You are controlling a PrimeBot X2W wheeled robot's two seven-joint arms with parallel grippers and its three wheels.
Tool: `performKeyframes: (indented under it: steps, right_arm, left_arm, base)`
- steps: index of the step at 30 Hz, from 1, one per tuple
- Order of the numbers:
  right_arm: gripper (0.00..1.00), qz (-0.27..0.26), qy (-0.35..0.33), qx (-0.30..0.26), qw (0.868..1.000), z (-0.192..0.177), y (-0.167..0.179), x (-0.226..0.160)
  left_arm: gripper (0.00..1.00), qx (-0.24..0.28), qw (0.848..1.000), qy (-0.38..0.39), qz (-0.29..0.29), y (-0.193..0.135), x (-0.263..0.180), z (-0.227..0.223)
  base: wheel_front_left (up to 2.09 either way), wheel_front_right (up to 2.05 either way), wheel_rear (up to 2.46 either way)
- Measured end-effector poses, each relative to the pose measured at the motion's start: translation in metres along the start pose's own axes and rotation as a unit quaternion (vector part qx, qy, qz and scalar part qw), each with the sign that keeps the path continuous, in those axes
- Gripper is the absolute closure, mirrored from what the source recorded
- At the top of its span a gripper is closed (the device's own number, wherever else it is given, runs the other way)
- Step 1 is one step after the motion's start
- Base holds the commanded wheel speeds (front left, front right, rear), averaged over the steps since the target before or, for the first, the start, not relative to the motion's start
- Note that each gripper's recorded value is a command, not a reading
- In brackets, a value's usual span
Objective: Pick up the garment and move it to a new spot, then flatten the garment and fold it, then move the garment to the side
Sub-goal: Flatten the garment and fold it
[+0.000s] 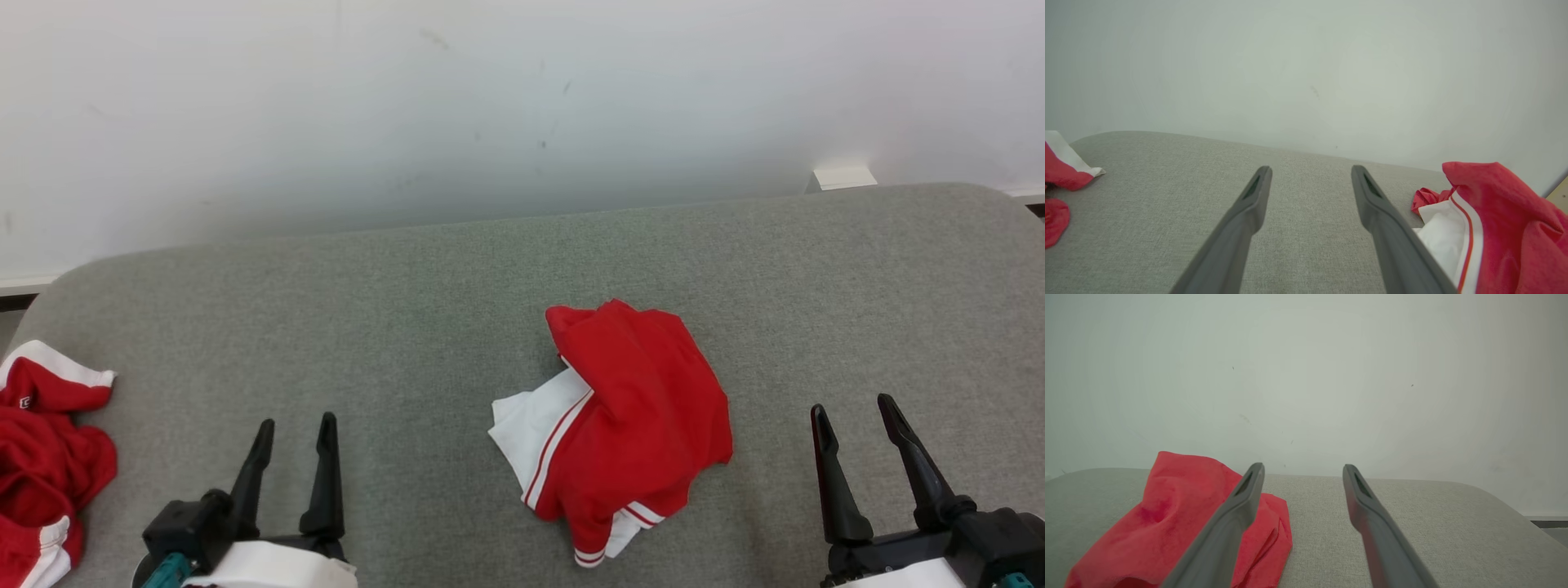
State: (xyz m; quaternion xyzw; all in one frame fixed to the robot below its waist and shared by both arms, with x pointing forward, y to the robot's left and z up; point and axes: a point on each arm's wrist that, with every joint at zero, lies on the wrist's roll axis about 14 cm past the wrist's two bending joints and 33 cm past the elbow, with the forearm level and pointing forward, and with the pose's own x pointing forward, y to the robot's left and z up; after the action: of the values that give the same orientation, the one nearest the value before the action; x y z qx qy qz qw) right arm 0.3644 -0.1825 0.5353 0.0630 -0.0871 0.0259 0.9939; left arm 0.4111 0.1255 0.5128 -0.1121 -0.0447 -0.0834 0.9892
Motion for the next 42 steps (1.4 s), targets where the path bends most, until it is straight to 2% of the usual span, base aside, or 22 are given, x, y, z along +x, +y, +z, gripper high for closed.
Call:
performKeyframes:
  steps: [11,20,30,42]
  right_arm:
    - [0.0,-0.002,-0.001,0.002,1.0,0.0,-0.002,0.003]
    - [0.0,-0.012,-0.01,-0.002,1.0,0.006,-0.009,0.007]
    - [0.0,-0.043,-0.011,-0.014,0.999,0.01,-0.03,0.0]
    - [0.0,-0.086,-0.006,-0.019,0.996,0.011,-0.055,-0.017]
  left_arm:
    - [0.0,0.0,1.0,0.007,-0.019,-0.009,0.008,-0.006]
    - [0.0,-0.017,0.995,0.059,-0.08,-0.048,0.015,-0.04]
    - [0.0,0.001,0.973,0.174,-0.151,-0.09,0.03,-0.097]
    - [0.0,0.016,0.949,0.244,-0.199,-0.117,0.037,-0.138]
  base:
    - [0.0,0.0,0.0]
    - [0.0,0.0,0.0]
    - [0.0,0.0,0.0]
    - [0.0,0.0,0.0]
